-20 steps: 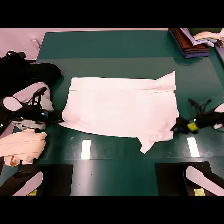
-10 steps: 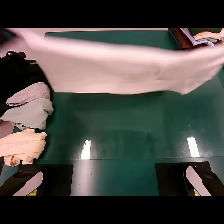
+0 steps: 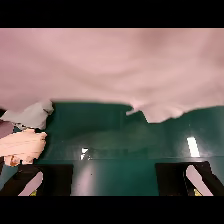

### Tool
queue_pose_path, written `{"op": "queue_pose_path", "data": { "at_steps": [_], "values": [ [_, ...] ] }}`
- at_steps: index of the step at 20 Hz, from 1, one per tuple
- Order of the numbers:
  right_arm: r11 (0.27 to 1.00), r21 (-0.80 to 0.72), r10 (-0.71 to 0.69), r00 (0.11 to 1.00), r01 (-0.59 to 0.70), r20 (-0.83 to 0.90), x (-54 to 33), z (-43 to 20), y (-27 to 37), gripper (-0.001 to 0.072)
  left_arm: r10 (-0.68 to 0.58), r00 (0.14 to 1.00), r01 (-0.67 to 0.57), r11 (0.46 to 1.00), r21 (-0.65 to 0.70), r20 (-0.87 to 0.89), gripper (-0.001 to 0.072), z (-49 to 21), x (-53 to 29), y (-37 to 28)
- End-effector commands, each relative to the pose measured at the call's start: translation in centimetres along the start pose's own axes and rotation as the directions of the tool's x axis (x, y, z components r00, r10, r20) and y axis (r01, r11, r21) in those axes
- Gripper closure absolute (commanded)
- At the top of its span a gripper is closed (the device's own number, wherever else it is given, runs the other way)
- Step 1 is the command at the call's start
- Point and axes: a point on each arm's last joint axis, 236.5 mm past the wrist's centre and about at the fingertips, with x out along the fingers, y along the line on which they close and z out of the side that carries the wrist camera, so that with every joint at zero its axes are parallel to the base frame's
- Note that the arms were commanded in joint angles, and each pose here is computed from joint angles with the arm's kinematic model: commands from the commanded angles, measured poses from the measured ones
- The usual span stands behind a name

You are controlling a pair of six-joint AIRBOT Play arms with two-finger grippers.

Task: Fold the shirts.

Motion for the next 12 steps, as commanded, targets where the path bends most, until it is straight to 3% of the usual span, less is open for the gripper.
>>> {"op": "queue_pose_path", "data": {
  "at_steps": [1, 3, 5, 9, 12],
  "values": [
    [0.995, 0.074, 0.076, 0.993, -0.069, -0.091, 3.5, -2.3, -0.3, 0.0702, 0.048, 0.985, -0.06, 0.996, -0.065, -0.166, 0.0687, -6.3, 3.0, 2.9],
    [0.978, 0.166, 0.165, 0.961, -0.13, -0.223, 8.0, -7.0, -0.4, 0.0702, 0.043, 0.916, -0.114, 0.982, -0.154, -0.4, 0.0686, -16.2, 6.5, 5.5],
    [0.959, 0.247, 0.238, 0.876, -0.142, -0.419, 12.7, -14.5, -0.1, 0.0702, -0.02, 0.782, -0.166, 0.956, -0.24, -0.623, 0.0686, -27.3, 8.6, 6.9],
    [0.959, 0.277, 0.263, 0.548, -0.06, -0.794, 19.0, -31.8, 0.9, 0.0702, -0.13, 0.474, -0.311, 0.9, -0.304, -0.871, 0.0686, -46.8, 8.7, 9.1],
    [0.949, 0.316, 0.3, 0.375, -0.021, -0.877, 22.2, -40.9, 1.7, 0.0702, -0.152, 0.365, -0.396, 0.867, -0.301, -0.918, 0.0686, -55.7, 9.5, 11.0]
  ]
}}
